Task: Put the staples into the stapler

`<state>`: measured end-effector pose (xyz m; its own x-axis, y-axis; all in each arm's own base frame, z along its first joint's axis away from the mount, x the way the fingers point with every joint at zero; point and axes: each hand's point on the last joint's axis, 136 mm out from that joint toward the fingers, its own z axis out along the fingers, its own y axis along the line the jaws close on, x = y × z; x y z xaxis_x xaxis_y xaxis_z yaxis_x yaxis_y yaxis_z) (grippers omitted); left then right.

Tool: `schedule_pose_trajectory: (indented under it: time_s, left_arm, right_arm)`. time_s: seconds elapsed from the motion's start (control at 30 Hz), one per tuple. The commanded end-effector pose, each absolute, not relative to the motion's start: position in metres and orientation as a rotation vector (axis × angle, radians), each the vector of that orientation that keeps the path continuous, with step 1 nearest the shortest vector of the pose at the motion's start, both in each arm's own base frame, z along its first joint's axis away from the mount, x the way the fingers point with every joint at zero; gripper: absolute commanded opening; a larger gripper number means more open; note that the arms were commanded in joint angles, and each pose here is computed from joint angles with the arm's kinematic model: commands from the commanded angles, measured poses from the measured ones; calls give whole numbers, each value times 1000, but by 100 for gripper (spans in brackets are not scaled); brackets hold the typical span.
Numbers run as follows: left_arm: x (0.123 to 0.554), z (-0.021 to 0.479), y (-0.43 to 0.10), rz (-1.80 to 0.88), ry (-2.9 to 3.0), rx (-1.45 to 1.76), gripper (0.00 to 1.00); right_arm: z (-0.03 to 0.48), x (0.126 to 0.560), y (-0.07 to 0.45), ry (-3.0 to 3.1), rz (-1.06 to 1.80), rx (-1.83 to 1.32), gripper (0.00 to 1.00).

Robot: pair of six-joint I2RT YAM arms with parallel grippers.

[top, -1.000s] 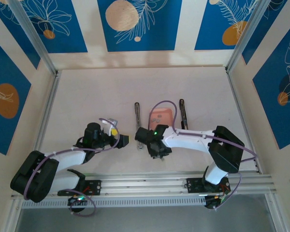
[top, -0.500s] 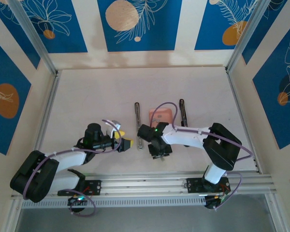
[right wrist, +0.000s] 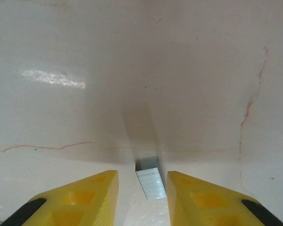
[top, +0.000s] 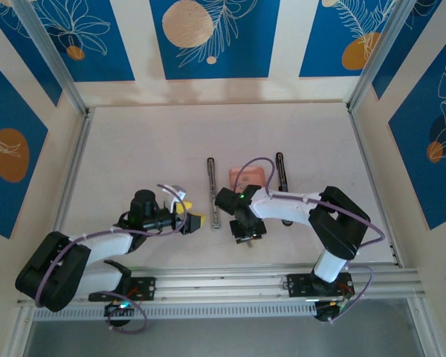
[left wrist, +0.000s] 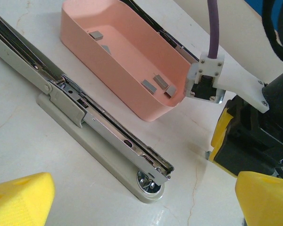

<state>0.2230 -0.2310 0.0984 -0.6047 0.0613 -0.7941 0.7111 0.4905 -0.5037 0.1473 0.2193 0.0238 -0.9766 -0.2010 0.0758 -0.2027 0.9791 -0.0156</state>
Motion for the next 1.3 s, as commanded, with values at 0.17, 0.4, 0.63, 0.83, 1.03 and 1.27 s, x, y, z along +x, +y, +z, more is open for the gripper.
schedule_pose_trajectory:
  time_s: [0.17,0.4,0.63,0.83,1.03,1.27]
  left_arm:
    - [213,100,-235,-1153,1971,699,98]
    - [213,100,-235,-1151,1971,700,98]
    - [213,99,-236,-1153,1971,701,98]
    - [215,98,-235,-1139,1977,697,98]
    - [219,92,-231,-1098,2007,668,98]
    - [245,65,-201,-861,2166,431,100]
  right_arm:
    - [12,136,213,-2976,51,333,30]
    - [5,137,207,-2962,39,317,27]
    - [1,144,211,-2971,-19,290,24]
    - [-8,142,207,-2967,0,259,19]
    - [1,146,203,-3057,22,203,16]
    - [47,170,217,-3298,-29,150,16]
